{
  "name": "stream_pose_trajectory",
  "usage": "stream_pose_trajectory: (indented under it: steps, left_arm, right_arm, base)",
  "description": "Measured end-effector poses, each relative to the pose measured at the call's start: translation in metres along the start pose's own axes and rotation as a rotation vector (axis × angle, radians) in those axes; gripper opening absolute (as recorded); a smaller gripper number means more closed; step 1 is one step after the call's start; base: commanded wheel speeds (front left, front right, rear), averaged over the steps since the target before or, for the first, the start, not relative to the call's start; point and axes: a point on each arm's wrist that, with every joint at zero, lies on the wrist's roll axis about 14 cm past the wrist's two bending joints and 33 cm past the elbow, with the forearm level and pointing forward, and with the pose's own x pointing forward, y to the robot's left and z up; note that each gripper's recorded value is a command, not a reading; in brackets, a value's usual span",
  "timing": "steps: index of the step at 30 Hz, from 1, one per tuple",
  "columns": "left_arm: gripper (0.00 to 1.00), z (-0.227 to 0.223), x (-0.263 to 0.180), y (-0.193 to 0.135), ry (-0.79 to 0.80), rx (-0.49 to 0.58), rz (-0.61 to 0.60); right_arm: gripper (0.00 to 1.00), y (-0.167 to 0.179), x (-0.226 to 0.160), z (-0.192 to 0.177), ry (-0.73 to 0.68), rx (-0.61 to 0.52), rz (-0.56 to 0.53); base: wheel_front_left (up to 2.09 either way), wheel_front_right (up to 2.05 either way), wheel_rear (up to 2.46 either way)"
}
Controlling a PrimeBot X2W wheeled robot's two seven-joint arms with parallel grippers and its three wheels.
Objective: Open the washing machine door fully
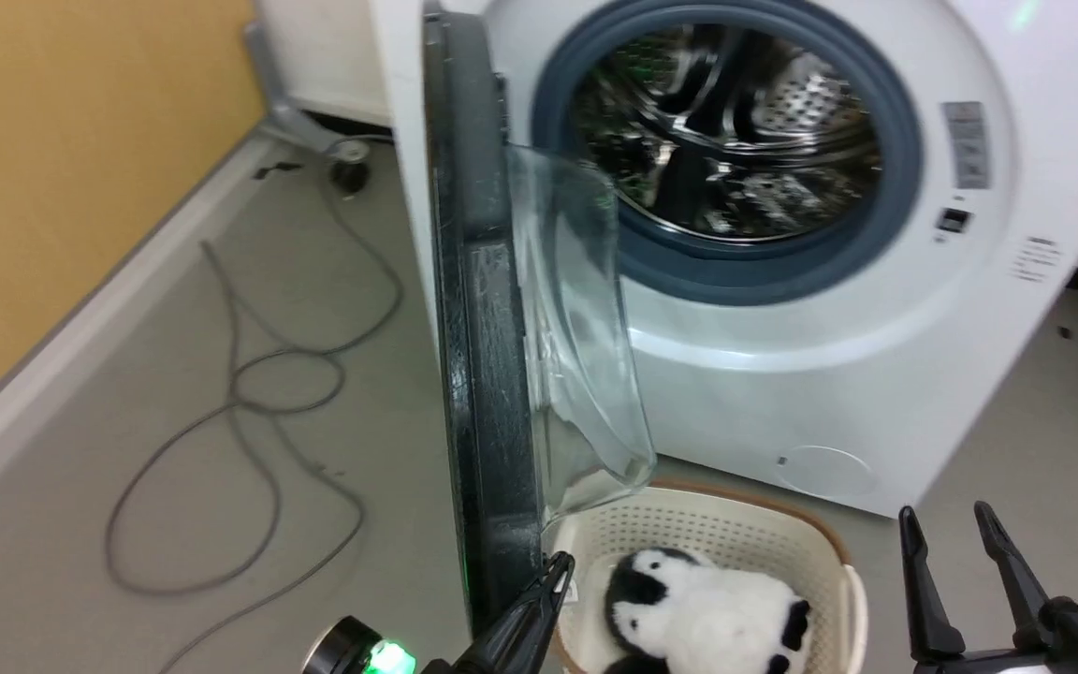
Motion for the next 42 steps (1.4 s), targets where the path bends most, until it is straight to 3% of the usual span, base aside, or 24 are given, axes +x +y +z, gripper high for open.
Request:
stream_pose_trajectory:
  steps: [19,30,42]
  left_arm:
    - [0.00,-0.001,-0.056,0.098,0.053,0.092,0.379]
    - [0.00,-0.014,-0.094,0.180,0.136,0.131,0.610]
    - [0.00,-0.014,-0.075,0.243,0.144,0.115,0.749]
  right_arm:
    - [1.00,0.059,0.033,-0.015,0.030,0.034,0.187]
    - [1.00,0.062,0.035,-0.022,0.045,0.032,0.197]
    - [1.00,0.054,0.044,-0.046,0.093,0.024,0.185]
  base:
    - [0.00,0.00,0.00]
    - [0.00,0.00,0.00]
    - [0.00,0.00,0.00]
